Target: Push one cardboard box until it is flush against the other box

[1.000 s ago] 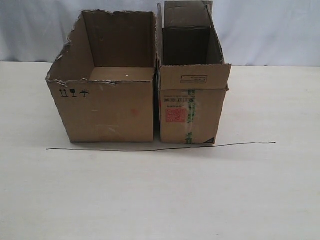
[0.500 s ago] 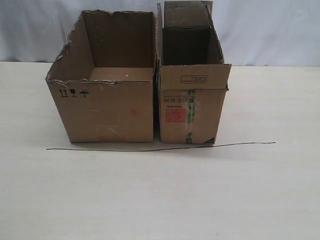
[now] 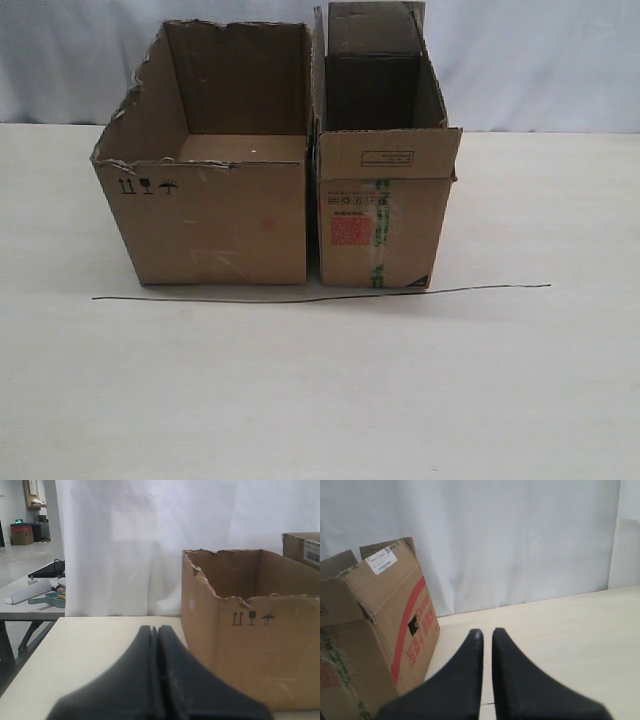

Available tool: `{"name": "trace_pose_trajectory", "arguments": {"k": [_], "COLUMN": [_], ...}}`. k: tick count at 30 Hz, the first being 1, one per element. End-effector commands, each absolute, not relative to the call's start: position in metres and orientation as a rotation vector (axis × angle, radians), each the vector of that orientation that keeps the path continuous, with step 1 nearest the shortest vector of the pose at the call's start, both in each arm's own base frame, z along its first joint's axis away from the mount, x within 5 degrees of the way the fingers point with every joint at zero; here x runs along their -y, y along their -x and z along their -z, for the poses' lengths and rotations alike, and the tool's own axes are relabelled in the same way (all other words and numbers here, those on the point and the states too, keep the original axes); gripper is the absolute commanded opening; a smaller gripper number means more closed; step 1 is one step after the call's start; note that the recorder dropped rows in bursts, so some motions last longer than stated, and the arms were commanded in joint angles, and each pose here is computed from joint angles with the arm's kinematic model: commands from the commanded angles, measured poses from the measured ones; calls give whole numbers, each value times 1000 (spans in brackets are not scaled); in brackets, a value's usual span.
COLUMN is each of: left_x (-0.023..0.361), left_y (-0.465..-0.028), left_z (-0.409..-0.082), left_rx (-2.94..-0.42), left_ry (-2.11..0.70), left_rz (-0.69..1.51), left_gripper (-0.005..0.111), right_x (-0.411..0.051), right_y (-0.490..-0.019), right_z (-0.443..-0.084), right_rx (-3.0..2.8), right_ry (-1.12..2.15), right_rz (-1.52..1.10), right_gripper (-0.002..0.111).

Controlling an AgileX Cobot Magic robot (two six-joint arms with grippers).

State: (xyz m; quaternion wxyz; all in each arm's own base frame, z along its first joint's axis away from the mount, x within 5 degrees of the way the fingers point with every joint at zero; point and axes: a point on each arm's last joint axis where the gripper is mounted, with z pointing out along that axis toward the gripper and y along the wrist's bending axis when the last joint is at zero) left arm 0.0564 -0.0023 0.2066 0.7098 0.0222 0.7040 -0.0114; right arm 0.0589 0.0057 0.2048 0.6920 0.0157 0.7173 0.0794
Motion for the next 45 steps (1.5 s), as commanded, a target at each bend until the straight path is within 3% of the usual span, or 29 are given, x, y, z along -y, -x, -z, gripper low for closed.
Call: {"name": "trace_pose_trajectory", "arguments": {"k": [1, 45], "left_x": [2, 2], "left_y": [-56, -56], "left_z": [-207, -207], "left_rx": [-1551, -1552], "left_ry": [-47, -45], "left_rz": [25, 27], "left_gripper": [0, 0], "right_x": [-4, -4], "right_y": [-56, -56], "right_z": [-204, -199], "right_rx": [-1586, -1643], "right_ry": [36, 8], "right_rz": [-81, -99], "right_gripper": [5, 5]}}
